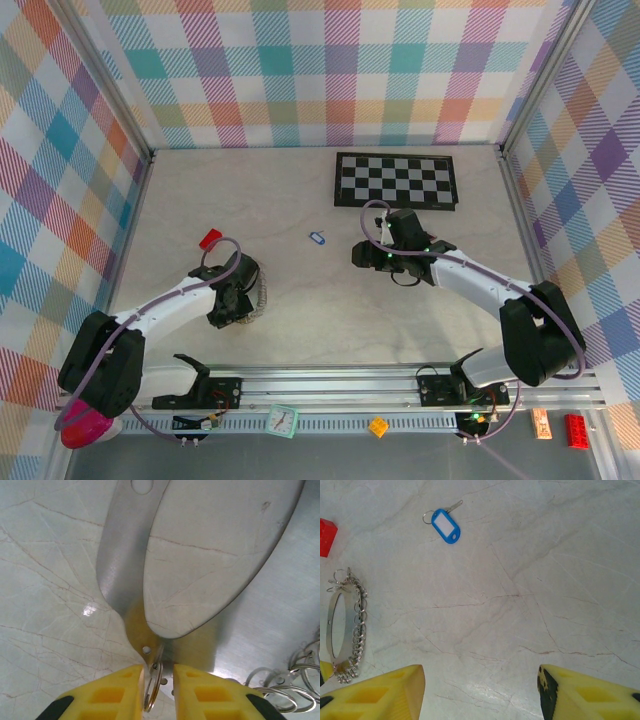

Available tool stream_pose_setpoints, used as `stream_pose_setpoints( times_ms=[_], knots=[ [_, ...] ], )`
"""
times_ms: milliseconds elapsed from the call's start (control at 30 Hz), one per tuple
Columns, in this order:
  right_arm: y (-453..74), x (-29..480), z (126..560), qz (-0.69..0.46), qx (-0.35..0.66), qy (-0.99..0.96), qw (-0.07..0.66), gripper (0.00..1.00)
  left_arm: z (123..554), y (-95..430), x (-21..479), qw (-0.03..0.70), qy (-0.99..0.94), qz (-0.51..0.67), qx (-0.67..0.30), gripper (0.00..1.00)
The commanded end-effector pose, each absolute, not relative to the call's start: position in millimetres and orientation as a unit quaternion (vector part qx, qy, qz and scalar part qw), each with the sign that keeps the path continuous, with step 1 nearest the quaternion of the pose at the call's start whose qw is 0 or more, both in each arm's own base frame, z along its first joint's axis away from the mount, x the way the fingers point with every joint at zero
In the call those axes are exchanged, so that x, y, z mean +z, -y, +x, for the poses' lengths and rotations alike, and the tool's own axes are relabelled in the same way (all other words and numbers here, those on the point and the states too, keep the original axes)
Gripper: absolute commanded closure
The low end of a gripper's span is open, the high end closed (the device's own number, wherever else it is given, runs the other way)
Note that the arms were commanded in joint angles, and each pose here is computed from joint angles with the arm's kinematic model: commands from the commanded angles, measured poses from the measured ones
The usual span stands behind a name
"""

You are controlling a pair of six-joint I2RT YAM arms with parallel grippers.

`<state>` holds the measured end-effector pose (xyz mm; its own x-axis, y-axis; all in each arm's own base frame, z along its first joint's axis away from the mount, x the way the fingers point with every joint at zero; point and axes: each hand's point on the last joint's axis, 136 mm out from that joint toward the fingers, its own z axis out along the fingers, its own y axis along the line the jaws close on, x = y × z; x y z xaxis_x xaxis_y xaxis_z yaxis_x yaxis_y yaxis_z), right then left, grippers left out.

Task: Put the keys on the keyring

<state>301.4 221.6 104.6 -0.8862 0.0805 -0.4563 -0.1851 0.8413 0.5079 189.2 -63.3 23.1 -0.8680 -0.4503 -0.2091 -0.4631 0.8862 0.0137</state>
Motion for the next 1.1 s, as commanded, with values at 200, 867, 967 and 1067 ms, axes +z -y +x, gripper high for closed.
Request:
stream_pose_setpoints(
  times_ms=[200,867,967,1067],
  knots=[
    [-222.3,117.0,300.5,-0.021,0.290,-0.925,0.245,0.39,183.7,58.4,21.1,0.100,-0.964,-0.242,0.046,0.89],
    [-216.3,140.9,301.3,-0.035,0.282,-0.917,0.280,0.40,234.3,76.9,159.1,0.341,-0.936,-0.069,0.045,1.00],
    [-212.9,150.4,302.9,-0.042,0.274,-0.915,0.294,0.41,246.2,94.7,181.5,0.382,-0.924,-0.004,0.025,1.00],
    [-210.5,161.8,304.1,-0.053,0.268,-0.910,0.310,0.40,255.9,122.8,203.6,0.416,-0.905,0.084,-0.014,1.00]
  ],
)
